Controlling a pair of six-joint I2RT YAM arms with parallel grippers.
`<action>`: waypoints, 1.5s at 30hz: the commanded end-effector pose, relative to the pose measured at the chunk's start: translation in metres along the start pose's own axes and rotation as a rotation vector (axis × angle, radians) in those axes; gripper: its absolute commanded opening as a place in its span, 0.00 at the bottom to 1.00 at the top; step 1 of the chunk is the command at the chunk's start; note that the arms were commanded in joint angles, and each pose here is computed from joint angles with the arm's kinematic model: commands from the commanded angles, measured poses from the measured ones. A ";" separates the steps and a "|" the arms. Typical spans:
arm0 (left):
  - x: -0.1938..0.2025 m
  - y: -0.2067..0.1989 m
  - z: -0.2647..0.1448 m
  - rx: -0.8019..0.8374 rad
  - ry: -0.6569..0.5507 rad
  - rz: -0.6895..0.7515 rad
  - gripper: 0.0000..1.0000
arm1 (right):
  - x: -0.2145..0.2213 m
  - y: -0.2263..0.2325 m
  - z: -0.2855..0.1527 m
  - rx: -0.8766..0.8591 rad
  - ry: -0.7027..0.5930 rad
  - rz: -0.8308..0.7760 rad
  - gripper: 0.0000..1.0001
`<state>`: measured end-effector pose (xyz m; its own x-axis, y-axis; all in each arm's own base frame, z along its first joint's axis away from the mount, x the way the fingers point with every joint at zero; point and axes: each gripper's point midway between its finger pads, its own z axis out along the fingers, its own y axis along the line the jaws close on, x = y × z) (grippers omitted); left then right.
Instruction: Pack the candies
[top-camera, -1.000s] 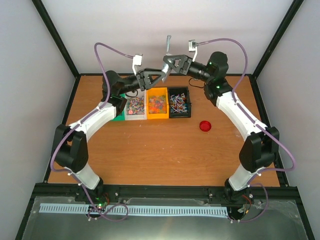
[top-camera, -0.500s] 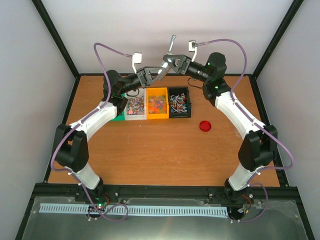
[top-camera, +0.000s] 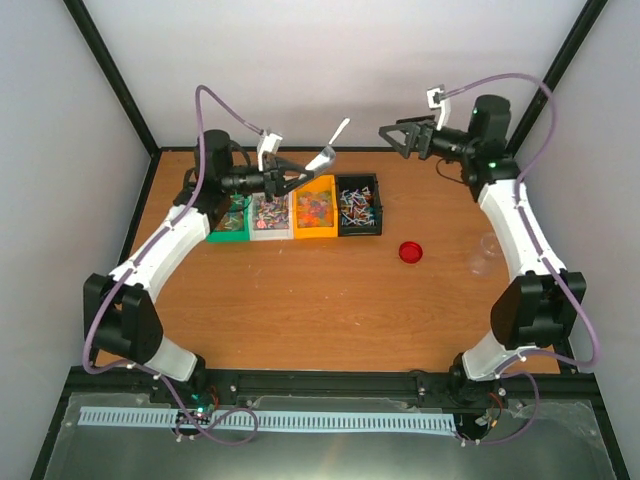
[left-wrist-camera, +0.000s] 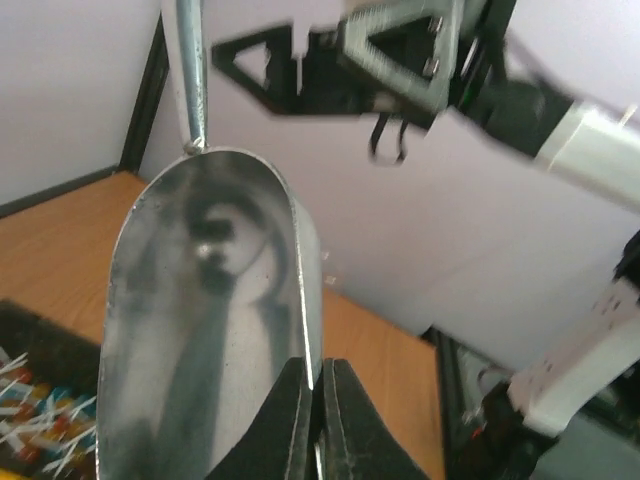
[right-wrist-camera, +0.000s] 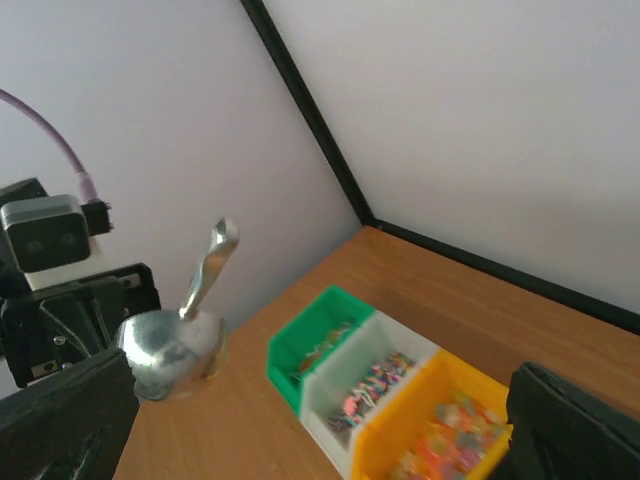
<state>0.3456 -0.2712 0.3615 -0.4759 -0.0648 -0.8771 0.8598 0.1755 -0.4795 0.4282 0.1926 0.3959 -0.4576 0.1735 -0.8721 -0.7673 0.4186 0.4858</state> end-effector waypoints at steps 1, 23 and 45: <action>0.042 -0.017 -0.016 0.000 0.223 0.276 0.01 | 0.012 0.021 -0.042 0.025 0.167 -0.229 1.00; 0.158 -0.058 -0.052 0.139 0.658 0.688 0.01 | 0.153 0.107 -0.021 -0.285 0.742 -0.270 0.88; 0.158 -0.067 -0.055 0.154 0.662 0.683 0.01 | 0.227 0.121 0.011 -0.339 0.852 -0.080 0.40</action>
<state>0.2096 -0.2359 0.2449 0.1041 0.6123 -0.7837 0.9921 -0.1194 0.0385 0.2356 0.2882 0.2539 -0.4747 -0.6265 -0.6182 -0.8343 0.0967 0.5427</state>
